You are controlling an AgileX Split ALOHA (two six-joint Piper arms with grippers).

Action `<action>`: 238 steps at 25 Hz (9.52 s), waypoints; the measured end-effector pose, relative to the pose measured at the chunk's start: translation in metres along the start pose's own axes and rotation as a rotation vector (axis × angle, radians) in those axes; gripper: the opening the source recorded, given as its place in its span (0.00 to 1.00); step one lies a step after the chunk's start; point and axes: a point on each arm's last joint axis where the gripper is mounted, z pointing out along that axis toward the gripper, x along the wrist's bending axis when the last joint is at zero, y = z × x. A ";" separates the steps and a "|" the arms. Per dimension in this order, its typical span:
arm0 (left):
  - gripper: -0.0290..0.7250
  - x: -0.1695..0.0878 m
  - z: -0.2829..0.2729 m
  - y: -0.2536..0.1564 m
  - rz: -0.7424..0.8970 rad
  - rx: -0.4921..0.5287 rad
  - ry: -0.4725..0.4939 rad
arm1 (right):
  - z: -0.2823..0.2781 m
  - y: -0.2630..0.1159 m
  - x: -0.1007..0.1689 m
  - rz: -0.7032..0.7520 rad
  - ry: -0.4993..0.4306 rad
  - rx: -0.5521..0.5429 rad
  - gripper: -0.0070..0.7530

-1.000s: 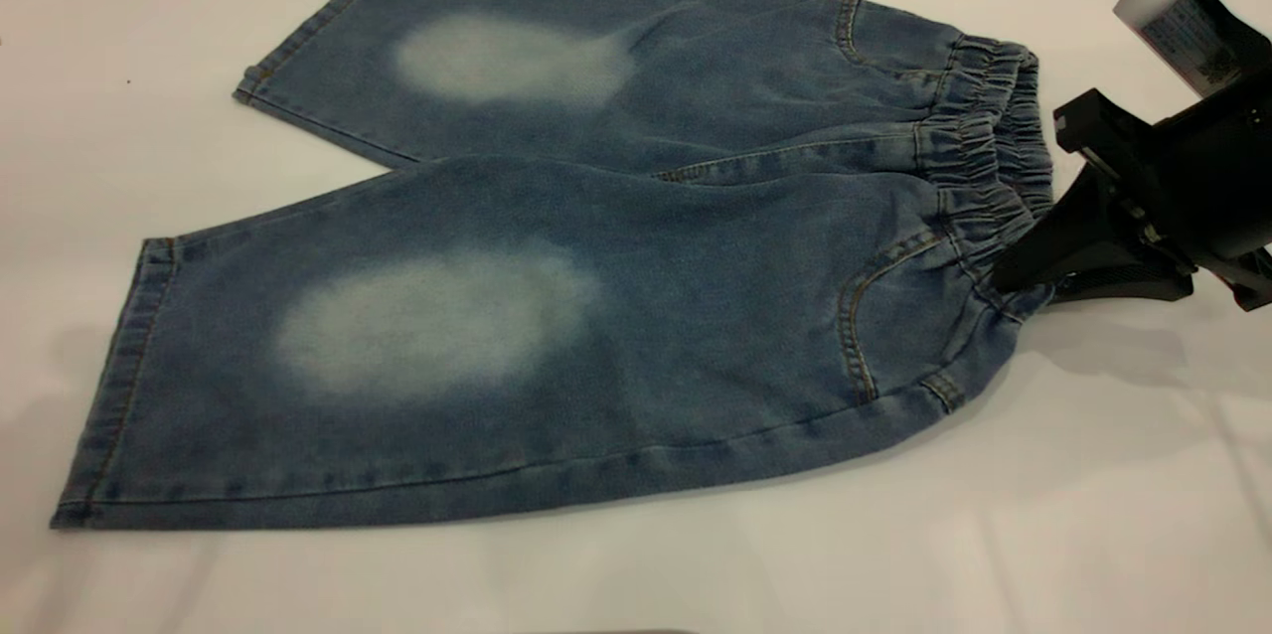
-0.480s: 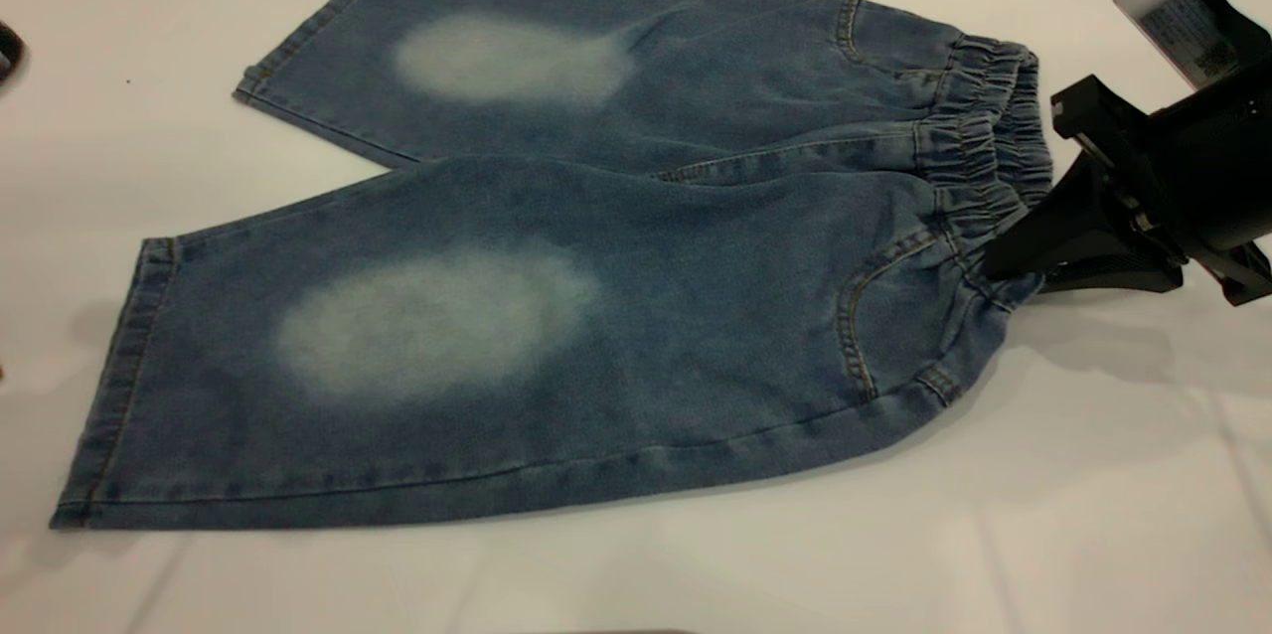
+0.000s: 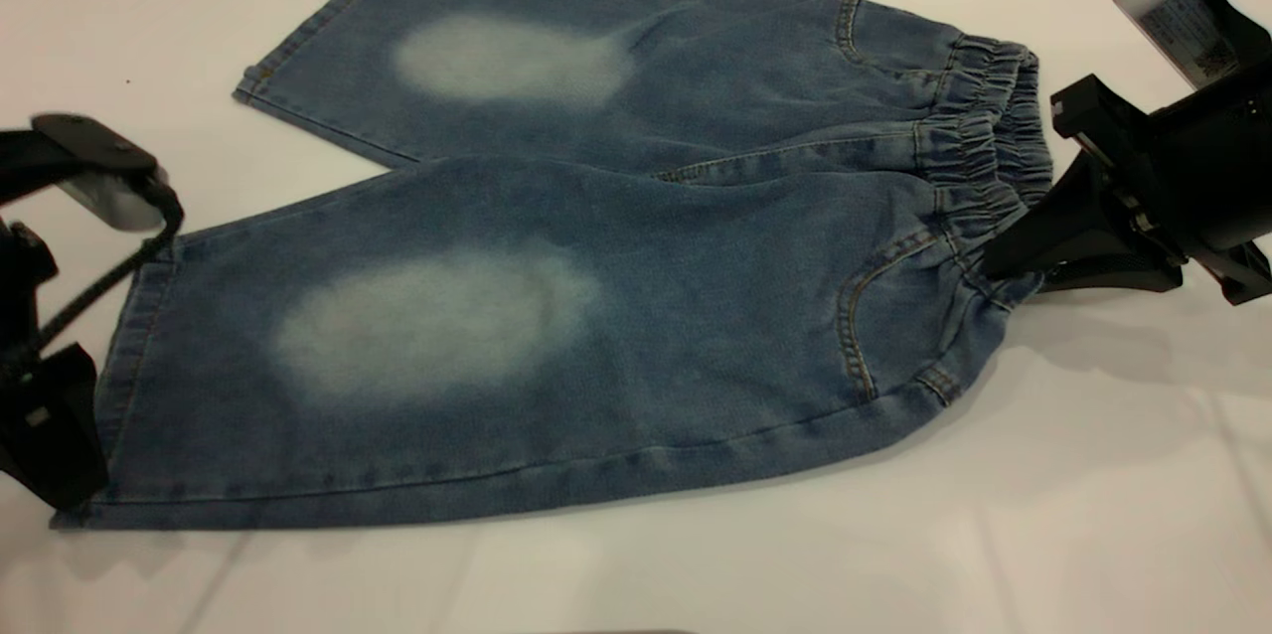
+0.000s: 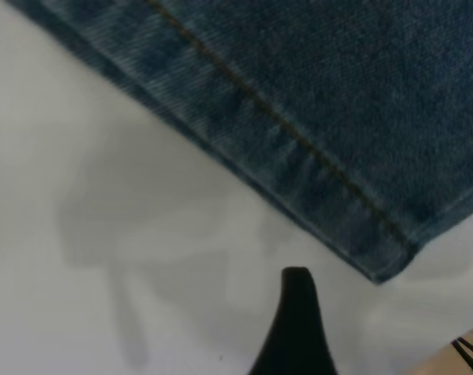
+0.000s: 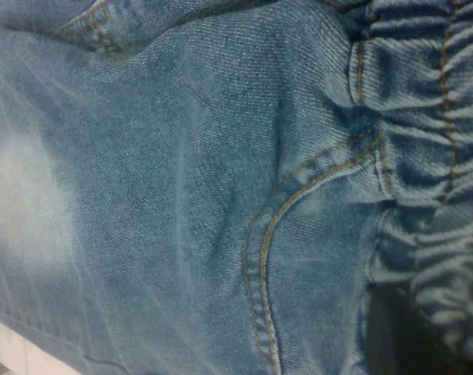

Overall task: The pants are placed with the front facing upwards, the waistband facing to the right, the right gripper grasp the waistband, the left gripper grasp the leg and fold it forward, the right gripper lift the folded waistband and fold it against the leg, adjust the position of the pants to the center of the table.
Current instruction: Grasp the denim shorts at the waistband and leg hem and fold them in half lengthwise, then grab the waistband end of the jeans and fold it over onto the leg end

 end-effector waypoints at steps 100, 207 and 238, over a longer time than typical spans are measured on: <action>0.37 0.077 -0.023 0.255 -0.127 -0.677 0.445 | -0.013 0.053 0.017 0.753 0.141 -0.183 0.18; 0.51 -0.087 0.010 0.272 -0.144 -0.357 0.136 | -0.085 0.078 0.137 -0.589 0.101 -0.352 0.07; 0.51 0.007 -0.228 0.205 -0.297 -0.667 0.485 | 0.004 0.047 0.200 -0.753 0.106 -0.316 0.07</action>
